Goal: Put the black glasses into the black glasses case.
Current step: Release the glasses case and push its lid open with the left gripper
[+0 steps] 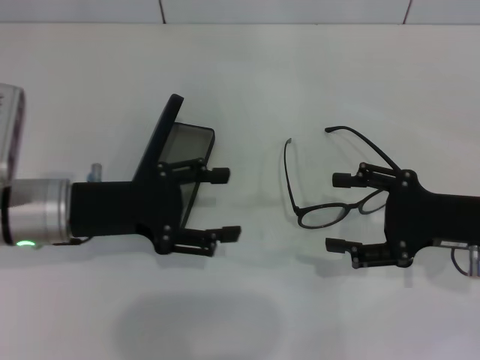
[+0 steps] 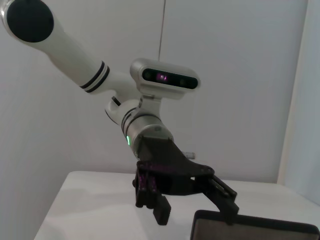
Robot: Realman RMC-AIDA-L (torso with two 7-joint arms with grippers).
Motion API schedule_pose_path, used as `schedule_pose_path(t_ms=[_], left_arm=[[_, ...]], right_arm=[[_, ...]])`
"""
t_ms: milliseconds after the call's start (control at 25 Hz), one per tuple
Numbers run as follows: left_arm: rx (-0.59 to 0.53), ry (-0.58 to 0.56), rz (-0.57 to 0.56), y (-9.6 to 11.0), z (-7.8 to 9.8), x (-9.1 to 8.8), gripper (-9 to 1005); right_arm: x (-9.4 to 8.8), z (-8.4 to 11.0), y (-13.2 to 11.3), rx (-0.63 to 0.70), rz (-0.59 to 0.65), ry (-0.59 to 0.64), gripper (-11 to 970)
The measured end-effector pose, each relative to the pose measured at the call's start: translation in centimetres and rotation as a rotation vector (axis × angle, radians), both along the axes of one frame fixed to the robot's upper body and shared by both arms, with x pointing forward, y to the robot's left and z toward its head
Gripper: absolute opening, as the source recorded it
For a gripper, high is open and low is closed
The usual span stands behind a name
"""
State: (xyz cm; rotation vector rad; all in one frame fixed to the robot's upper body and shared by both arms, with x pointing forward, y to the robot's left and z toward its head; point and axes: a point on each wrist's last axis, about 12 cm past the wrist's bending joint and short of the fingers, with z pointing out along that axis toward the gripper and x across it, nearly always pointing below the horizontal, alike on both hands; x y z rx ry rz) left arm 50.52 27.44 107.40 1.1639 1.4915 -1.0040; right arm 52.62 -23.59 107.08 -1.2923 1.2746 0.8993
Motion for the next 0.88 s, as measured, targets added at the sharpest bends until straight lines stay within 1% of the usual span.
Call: schedule_pose_path(t_ms=[160, 320, 440, 560, 640, 680, 720, 760, 800, 840, 880], left_arm=[[-0.004, -0.027, 0.035, 1.8, 0.5, -1.0, 871], [-0.021, -0.04, 0.04, 2.5, 0.8, -1.7, 871], [-0.036, -0.039, 0.063, 2.7, 0.8, -1.7, 870], [-0.1, -0.002, 0.151, 3.0, 1.6, -0.9, 870], [-0.136, 0.097, 0.21, 3.6, 2.9, 0.4, 870], [-0.136, 0.097, 0.21, 3.6, 2.9, 0.4, 870], [-0.097, 0.271, 0.252, 4.2, 4.7, 2.3, 869], [-0.084, 0.298, 0.259, 4.2, 5.0, 2.7, 869], [-0.03, 0.375, 0.287, 4.3, 5.7, 3.5, 869], [0.015, 0.404, 0.307, 4.3, 6.2, 4.0, 869], [0.087, 0.453, 0.348, 4.3, 6.8, 4.7, 869]], right_arm=[[-0.4, -0.3, -0.3, 0.006, -0.012, 0.011, 854], [-0.5, -0.3, -0.3, 0.012, -0.014, 0.009, 855], [-0.5, -0.3, -0.2, 0.014, -0.012, 0.003, 855], [-0.3, -0.1, 0.0, 0.014, -0.008, -0.009, 855], [-0.3, 0.0, 0.1, 0.017, -0.004, -0.01, 855], [-0.3, 0.0, 0.1, 0.018, -0.002, -0.01, 855], [-0.3, 0.0, 0.1, 0.019, -0.001, -0.01, 855], [-0.3, 0.0, 0.1, 0.02, -0.001, -0.01, 855], [-0.4, 0.0, 0.1, 0.02, -0.001, -0.01, 855], [-0.4, 0.0, 0.1, 0.02, 0.0, -0.01, 855], [-0.4, 0.0, 0.1, 0.019, 0.001, -0.009, 854]])
